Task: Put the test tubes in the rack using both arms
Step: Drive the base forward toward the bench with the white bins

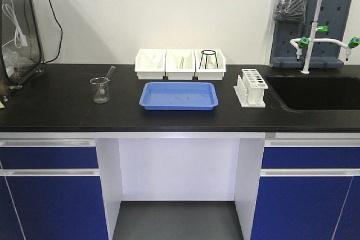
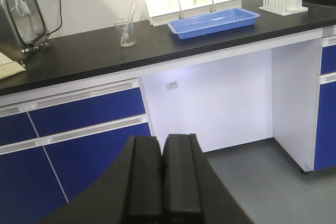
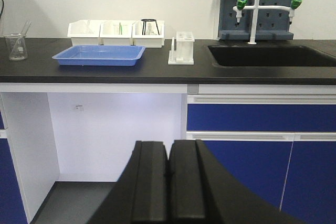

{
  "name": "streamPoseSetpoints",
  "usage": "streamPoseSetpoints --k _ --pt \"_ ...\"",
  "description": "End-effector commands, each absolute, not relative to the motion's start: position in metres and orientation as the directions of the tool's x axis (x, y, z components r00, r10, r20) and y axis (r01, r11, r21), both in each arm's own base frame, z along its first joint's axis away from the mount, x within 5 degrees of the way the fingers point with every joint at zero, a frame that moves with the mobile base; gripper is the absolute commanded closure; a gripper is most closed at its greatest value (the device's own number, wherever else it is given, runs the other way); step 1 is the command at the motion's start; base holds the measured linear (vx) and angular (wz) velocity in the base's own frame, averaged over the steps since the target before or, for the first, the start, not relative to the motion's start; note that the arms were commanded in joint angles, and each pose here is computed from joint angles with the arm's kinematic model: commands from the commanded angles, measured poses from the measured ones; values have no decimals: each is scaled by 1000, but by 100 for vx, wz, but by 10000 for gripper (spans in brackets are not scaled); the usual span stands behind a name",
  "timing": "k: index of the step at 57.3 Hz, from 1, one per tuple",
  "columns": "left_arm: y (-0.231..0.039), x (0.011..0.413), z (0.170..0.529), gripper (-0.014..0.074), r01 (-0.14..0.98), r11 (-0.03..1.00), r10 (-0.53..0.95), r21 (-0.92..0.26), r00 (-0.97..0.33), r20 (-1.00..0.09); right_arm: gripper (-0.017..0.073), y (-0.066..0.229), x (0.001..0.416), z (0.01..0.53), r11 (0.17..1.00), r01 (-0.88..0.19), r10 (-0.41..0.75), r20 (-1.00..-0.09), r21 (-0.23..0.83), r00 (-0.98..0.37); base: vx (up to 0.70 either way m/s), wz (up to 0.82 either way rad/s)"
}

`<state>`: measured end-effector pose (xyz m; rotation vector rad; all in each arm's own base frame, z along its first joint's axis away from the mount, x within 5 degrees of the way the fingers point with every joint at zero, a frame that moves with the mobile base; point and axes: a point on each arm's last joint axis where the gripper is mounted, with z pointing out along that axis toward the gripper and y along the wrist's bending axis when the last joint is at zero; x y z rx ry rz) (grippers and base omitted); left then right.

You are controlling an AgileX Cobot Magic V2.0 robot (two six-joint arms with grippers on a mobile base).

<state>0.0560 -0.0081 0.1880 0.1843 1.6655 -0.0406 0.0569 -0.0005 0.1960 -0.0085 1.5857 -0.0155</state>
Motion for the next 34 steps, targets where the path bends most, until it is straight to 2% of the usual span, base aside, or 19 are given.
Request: streamPoseSetpoints --k 1,34 --pt "-8 57 187 614 133 988 84 79 -33 -996 567 0 57 201 1000 5 -31 -997 -31 71 0 0" --pt "-8 57 187 614 133 988 84 79 -33 -996 567 0 57 201 1000 5 -31 -997 -31 71 0 0"
